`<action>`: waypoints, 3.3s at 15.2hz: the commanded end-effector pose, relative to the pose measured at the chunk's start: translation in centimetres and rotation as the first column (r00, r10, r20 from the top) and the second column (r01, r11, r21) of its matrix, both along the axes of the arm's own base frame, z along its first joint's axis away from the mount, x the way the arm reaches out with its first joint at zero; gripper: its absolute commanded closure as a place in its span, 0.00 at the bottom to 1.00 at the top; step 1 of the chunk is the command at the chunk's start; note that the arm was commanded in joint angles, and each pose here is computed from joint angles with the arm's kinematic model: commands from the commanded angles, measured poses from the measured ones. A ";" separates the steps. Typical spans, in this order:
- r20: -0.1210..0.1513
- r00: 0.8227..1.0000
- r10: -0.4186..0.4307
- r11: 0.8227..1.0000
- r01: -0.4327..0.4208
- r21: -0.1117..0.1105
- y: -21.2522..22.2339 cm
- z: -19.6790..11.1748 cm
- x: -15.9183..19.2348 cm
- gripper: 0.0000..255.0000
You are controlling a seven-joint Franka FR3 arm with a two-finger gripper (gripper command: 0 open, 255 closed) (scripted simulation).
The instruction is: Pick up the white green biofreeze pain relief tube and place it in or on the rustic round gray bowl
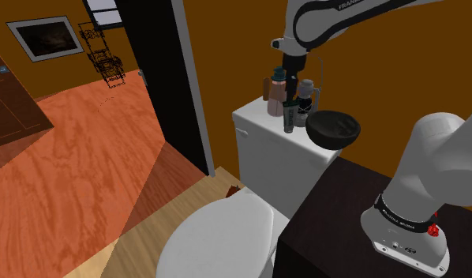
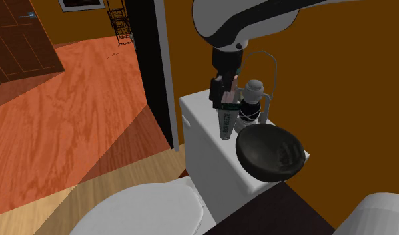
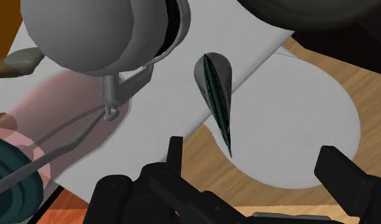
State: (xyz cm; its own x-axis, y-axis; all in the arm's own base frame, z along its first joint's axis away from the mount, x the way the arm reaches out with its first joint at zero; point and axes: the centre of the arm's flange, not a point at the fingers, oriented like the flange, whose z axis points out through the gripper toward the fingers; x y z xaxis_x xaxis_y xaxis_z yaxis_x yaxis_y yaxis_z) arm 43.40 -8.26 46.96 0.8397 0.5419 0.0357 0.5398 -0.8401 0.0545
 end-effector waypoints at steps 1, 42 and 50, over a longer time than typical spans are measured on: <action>0.012 0.997 0.071 0.997 -0.071 -0.005 0.1 -0.9 1.4 0.00; 0.012 0.997 0.071 0.997 -0.071 -0.005 0.0 3.6 1.7 1.00; 0.012 0.997 0.071 0.997 -0.071 -0.005 0.0 7.8 1.7 1.00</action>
